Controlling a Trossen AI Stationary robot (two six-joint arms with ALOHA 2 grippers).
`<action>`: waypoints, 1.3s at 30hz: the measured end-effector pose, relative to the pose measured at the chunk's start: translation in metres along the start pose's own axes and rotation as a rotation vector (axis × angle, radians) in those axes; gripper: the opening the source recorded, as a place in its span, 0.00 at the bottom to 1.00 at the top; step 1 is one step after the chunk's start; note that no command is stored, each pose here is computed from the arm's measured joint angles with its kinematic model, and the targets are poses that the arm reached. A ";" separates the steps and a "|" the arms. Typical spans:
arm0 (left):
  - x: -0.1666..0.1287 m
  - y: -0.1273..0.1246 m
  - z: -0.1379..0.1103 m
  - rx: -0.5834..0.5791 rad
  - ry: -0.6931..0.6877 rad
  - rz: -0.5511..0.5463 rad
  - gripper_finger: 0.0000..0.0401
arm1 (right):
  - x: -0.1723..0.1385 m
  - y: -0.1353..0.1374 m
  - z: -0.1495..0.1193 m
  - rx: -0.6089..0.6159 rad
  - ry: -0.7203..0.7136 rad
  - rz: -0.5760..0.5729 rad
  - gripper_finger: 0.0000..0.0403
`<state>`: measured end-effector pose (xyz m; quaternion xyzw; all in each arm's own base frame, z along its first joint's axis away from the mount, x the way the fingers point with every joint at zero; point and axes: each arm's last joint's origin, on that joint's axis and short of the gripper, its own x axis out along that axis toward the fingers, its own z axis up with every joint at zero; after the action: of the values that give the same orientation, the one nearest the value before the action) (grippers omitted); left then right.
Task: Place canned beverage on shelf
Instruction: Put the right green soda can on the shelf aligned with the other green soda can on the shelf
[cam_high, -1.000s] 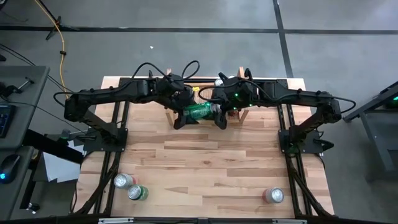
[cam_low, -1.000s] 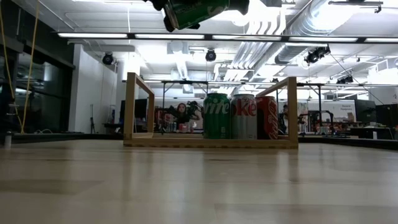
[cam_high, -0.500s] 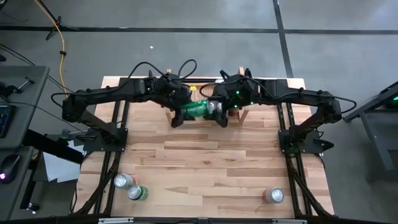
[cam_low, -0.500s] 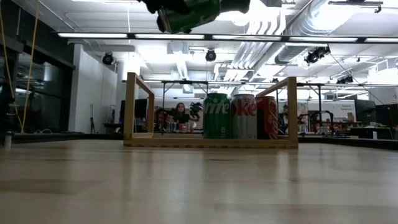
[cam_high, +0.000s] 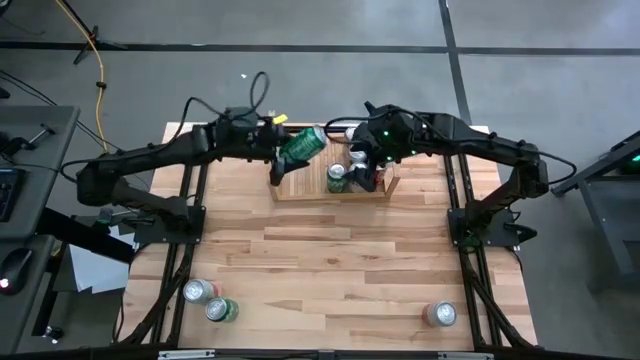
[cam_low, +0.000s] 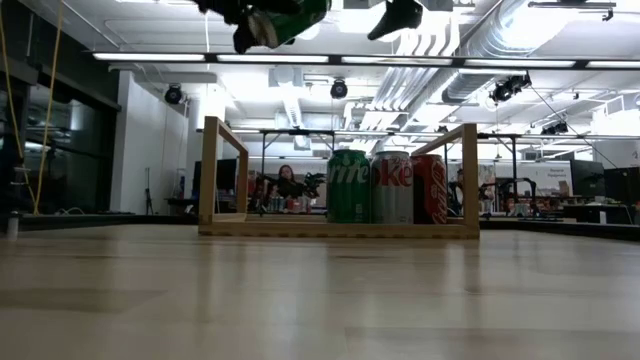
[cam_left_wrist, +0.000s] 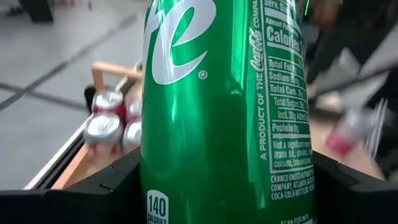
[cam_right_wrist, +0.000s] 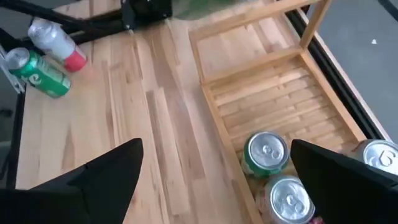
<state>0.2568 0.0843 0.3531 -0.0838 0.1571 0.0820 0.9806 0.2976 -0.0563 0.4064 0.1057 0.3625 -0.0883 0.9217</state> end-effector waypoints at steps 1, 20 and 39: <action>0.002 0.001 -0.006 -0.032 -0.057 -0.012 0.70 | 0.001 0.000 -0.001 -0.005 0.010 -0.002 0.98; 0.054 0.009 -0.042 -0.266 -0.511 0.091 0.70 | 0.005 -0.052 0.043 0.297 -0.537 0.065 0.98; 0.064 0.006 -0.023 -0.132 -0.551 0.279 0.70 | 0.035 -0.053 0.054 0.408 -0.640 0.027 0.96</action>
<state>0.3091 0.0943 0.3102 -0.0996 -0.1103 0.2455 0.9580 0.3458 -0.1240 0.4142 0.2589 0.0300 -0.1749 0.9495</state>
